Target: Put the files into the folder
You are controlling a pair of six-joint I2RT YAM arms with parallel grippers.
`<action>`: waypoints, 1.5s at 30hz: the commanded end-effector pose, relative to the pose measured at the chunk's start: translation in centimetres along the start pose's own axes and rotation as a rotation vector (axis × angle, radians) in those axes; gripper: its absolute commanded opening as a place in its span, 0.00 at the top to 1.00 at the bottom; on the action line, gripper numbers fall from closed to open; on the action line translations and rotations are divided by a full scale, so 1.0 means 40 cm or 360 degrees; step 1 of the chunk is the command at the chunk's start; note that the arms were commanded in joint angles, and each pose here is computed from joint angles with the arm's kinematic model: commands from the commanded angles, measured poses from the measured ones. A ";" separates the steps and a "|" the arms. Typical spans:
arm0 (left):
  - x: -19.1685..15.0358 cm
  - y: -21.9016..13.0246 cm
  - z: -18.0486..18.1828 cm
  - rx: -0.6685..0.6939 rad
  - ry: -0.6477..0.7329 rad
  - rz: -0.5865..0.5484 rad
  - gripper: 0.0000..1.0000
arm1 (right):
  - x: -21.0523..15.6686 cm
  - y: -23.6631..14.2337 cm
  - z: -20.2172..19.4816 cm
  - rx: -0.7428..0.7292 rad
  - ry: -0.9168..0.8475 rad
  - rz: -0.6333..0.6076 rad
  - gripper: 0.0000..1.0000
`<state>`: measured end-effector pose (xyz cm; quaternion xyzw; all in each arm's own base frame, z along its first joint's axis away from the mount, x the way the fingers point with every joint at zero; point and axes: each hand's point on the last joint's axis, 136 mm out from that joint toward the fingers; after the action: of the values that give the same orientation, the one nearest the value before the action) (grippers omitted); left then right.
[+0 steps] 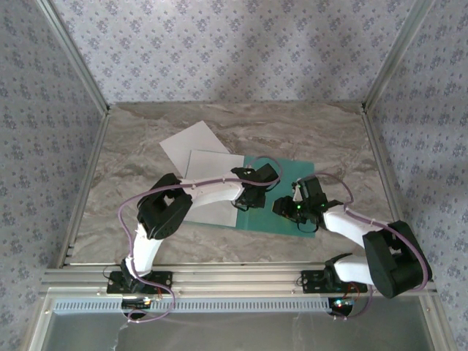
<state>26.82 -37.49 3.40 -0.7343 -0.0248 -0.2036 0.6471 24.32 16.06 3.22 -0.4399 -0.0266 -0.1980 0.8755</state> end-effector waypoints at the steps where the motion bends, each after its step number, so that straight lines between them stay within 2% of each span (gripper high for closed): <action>1: -0.048 0.035 -0.006 0.0011 0.0006 0.0078 0.88 | -0.013 0.010 -0.017 -0.0011 0.0039 0.0028 0.59; 23: -0.108 0.083 -0.045 -0.0023 -0.0007 0.0145 0.92 | -0.025 0.040 -0.052 -0.0063 0.0076 0.0066 0.58; 35: -0.042 -0.025 -0.046 -0.0021 0.0014 -0.0001 0.92 | -0.025 0.033 -0.062 -0.0097 0.0063 0.0072 0.58; 39: -0.007 -0.071 -0.013 0.0082 0.0051 -0.0070 0.92 | -0.025 0.027 -0.070 -0.0121 0.0060 0.0066 0.57; 45: 0.055 -0.109 0.028 0.0110 0.0032 -0.0138 0.92 | -0.026 0.020 -0.076 -0.0142 0.0049 0.0071 0.57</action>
<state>27.52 -36.84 6.23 -0.7101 -0.0623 -0.2278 0.6633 25.18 16.10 2.75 -0.4302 -0.0290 -0.2027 0.8792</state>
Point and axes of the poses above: each hand's point on the last joint's axis, 136 mm out from that joint toward the fingers, its own y axis out along the fingers, its own z axis along the line the jaws close on, x = y × z, and after that the axes turned 3 degrees about y, right-handed
